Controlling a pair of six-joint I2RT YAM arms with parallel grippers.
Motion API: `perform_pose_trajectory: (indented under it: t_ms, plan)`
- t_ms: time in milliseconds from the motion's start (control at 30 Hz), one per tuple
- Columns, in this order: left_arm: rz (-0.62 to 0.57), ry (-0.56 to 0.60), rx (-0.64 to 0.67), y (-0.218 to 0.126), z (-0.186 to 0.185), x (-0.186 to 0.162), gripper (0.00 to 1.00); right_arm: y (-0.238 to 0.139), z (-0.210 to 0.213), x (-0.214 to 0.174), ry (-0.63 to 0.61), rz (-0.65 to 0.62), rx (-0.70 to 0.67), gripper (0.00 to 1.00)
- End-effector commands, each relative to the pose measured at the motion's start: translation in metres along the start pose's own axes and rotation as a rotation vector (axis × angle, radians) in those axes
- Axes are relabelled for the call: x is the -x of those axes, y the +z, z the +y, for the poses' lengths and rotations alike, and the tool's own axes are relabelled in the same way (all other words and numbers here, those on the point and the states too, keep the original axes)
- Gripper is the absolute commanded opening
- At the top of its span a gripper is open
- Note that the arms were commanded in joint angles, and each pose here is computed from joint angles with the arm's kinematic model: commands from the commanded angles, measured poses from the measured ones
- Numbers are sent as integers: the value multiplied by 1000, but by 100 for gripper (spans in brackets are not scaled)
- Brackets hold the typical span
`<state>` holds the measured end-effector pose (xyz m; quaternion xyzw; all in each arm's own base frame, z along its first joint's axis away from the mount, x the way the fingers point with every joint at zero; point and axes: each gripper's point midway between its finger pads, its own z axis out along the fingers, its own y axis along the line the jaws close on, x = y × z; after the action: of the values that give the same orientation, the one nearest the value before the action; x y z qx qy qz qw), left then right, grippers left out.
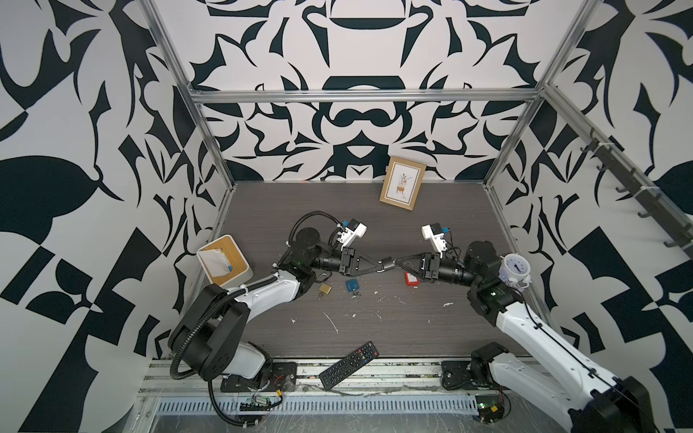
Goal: Lock with the key
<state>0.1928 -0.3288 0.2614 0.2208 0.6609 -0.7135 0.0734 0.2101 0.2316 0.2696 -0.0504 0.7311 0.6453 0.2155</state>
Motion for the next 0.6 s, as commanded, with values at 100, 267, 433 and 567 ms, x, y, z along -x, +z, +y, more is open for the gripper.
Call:
perform_pose_trajectory:
  t_ms: [100, 267, 433, 567]
  plan:
    - [13, 51, -31, 1, -13, 4, 0, 0, 20, 12, -84, -22, 34, 9]
    - [22, 33, -23, 0, -7, 0, 0, 2, 17, 17, -91, -33, 11, 0]
    - [19, 20, -15, -1, -1, -2, 0, 2, 18, 20, -99, -48, 6, 0]
    - [-3, 9, 1, -8, 4, 1, 0, 0, 15, 23, -94, -63, -16, 0]
